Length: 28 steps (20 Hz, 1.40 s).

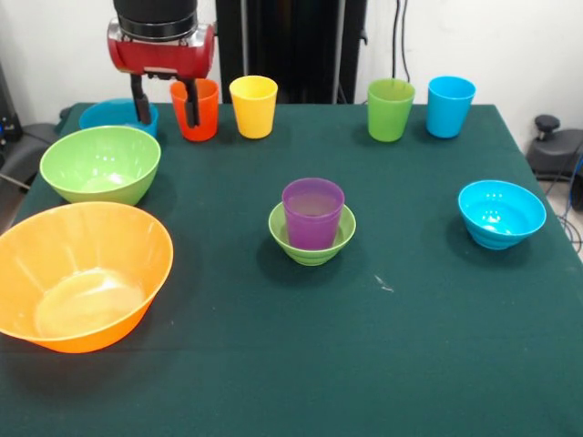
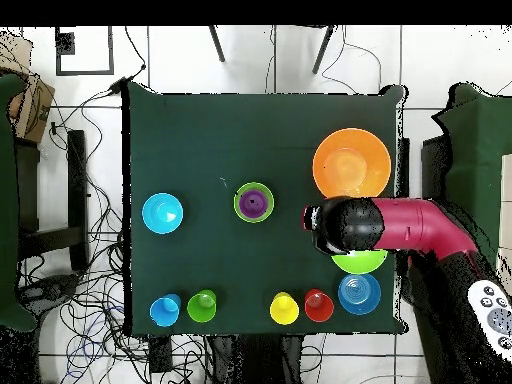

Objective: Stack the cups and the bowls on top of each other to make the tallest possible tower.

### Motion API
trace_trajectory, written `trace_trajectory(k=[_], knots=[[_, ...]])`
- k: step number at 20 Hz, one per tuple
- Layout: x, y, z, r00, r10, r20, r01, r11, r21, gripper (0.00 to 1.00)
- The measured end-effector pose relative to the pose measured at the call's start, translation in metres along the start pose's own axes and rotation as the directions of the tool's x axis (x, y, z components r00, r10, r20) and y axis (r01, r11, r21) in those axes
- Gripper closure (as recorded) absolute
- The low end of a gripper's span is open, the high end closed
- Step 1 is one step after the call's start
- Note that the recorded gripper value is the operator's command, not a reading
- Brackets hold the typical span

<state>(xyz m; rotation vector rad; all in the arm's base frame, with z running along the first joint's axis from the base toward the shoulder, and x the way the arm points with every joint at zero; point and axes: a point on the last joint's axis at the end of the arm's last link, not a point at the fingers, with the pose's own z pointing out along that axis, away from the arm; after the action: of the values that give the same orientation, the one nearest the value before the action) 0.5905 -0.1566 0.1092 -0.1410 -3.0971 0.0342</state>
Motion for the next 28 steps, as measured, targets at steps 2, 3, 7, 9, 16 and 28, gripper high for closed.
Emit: trace_trajectory(k=[2,3,7,9,16,28], knots=[[0.002,0.0,0.002,0.9999,-0.012,0.004,0.012,0.9999,0.008,0.0],[0.004,-0.001,0.007,0.9996,-0.027,0.011,0.027,0.9995,0.017,0.0],[0.006,0.0,0.019,0.9984,-0.049,0.027,0.049,0.9986,0.02,0.0],[0.007,0.001,0.025,0.9977,-0.058,0.035,0.057,0.9982,0.017,0.0],[0.008,0.007,0.042,0.9942,-0.087,0.063,0.086,0.9962,0.01,0.0],[0.011,0.005,0.052,0.9918,-0.105,0.073,0.104,0.9945,0.015,0.0]])
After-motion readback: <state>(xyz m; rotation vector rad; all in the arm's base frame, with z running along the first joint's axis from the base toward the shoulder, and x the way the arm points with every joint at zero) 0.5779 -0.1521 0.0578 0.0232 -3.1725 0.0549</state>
